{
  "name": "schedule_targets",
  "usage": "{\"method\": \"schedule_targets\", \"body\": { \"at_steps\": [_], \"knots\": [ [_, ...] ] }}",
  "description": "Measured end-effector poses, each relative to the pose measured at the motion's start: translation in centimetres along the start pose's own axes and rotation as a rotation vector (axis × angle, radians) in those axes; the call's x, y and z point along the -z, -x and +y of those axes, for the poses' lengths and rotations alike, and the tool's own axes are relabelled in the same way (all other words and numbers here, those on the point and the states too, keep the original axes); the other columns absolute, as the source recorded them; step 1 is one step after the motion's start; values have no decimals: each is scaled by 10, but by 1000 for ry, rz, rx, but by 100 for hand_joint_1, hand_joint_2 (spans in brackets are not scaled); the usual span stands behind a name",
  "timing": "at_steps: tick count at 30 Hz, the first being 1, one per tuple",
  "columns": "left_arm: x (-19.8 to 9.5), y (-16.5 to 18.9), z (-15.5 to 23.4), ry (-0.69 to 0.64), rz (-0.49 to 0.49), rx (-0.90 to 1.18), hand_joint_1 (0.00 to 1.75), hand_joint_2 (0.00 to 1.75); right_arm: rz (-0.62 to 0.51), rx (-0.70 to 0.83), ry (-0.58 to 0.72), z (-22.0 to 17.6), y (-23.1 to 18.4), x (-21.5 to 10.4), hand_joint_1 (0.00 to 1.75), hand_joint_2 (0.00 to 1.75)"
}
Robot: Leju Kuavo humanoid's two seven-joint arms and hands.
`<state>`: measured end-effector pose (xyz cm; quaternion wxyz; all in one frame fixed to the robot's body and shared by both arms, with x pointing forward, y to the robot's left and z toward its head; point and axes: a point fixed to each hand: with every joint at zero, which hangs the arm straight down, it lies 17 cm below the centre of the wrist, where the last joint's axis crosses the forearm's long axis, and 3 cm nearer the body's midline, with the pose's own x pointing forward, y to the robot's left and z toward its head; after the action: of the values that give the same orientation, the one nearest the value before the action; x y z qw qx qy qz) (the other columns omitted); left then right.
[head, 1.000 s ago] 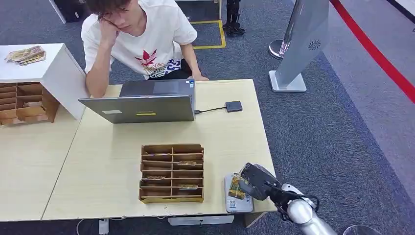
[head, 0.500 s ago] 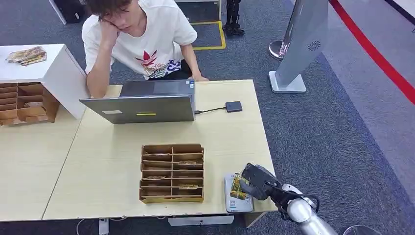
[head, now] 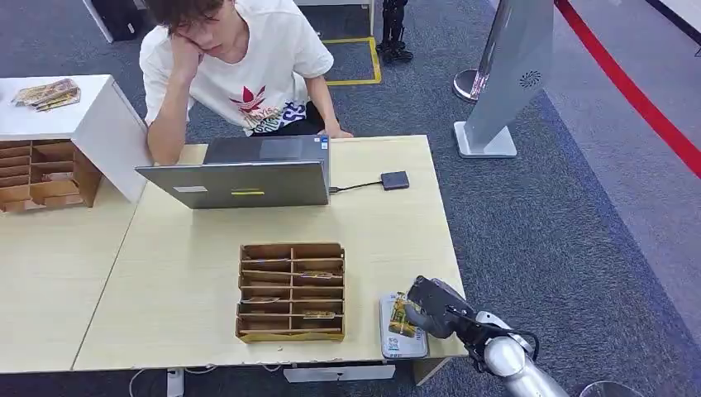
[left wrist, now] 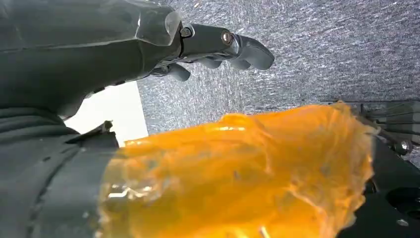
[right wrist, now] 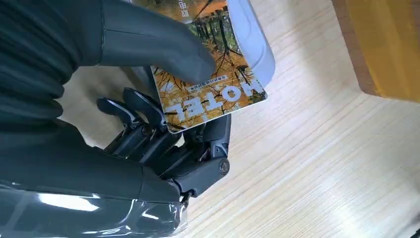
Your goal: Pass the card to the sensor for recognition and then transmit it.
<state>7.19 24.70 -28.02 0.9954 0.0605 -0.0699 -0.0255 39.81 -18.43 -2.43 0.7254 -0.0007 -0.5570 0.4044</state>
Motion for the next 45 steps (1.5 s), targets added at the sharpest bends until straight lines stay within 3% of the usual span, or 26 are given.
{"method": "schedule_targets", "body": {
  "at_steps": [26,32,37,45],
  "knots": [
    [0,-1,-1,3,-1,5,0,0,3,1,3,0,1,0,175,175],
    [-1,2,-6,82,1,9,0,0,2,-1,3,0,1,0,175,175],
    [1,2,8,3,8,6,0,0,1,-5,-2,0,1,0,175,175],
    [1,-1,6,0,5,6,0,0,3,-9,-3,0,1,1,175,175]
  ]
}}
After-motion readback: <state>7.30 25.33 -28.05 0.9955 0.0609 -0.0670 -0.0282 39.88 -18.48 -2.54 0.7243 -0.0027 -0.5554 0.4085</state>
